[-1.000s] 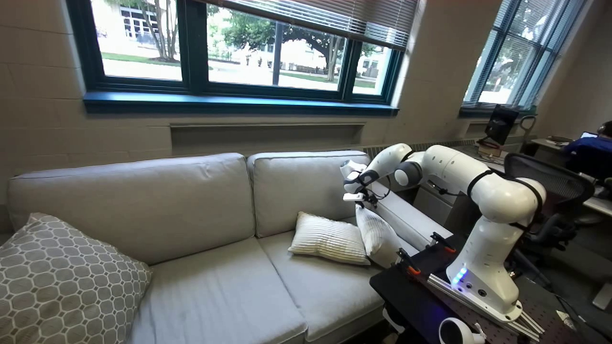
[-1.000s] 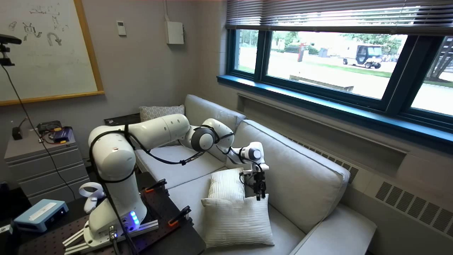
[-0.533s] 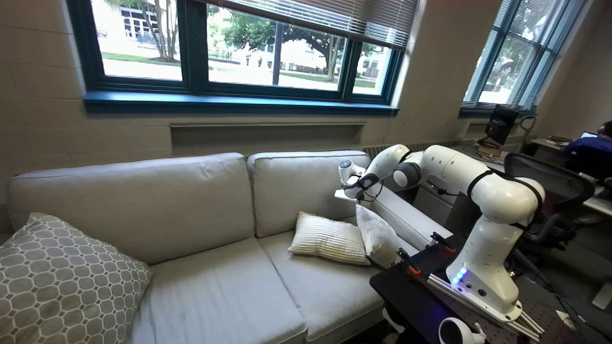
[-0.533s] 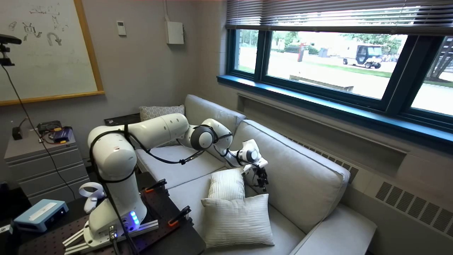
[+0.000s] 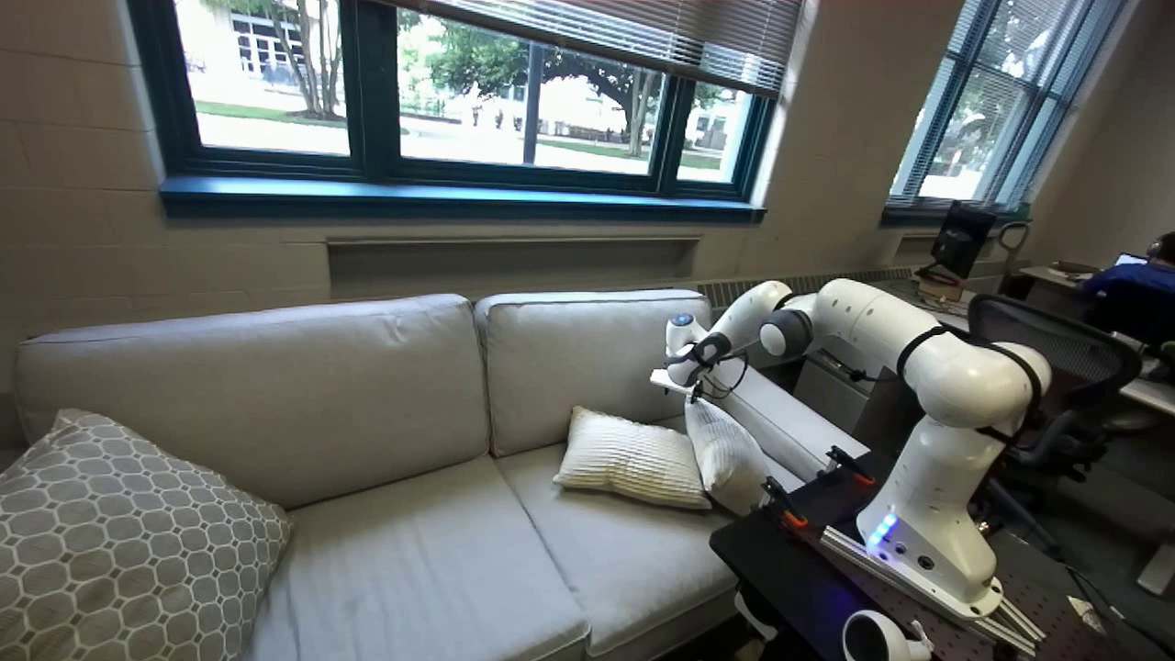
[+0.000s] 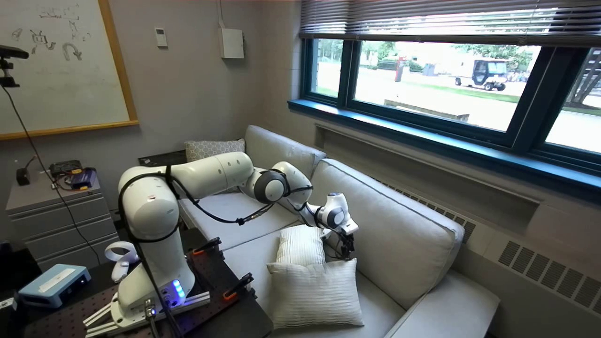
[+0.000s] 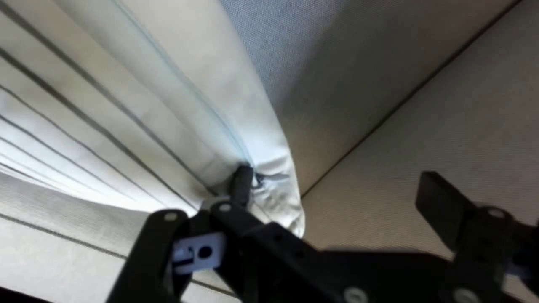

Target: Put the two pillows properly on the right side of the couch

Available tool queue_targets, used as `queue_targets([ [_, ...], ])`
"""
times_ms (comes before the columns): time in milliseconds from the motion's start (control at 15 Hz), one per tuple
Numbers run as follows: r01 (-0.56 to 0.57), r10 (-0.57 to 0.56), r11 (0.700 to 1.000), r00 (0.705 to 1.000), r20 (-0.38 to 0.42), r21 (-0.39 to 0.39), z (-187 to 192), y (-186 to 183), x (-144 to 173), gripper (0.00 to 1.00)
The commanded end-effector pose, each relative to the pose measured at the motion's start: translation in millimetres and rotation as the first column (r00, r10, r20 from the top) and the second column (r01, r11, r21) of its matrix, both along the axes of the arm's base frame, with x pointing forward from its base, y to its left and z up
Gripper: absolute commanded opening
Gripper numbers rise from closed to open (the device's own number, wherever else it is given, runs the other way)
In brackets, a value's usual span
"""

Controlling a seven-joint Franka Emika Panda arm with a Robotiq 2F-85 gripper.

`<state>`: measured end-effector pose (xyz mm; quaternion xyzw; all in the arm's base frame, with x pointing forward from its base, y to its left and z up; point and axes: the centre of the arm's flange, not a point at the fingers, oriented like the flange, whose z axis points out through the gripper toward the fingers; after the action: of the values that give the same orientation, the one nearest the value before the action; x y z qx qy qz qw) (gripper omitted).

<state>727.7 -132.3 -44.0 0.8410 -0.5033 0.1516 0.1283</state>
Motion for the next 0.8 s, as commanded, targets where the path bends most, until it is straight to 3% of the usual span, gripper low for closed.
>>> queue_targets([
  [0, 0.023, -0.021, 0.999, 0.999, -0.041, 0.034, -13, -25, 13, 1.00],
  [333, 0.053, -0.050, 0.998, 0.995, -0.088, 0.032, 0, -35, 13, 1.00],
  [733, 0.060, -0.056, 0.997, 0.993, -0.100, 0.041, 34, -20, 27, 1.00],
])
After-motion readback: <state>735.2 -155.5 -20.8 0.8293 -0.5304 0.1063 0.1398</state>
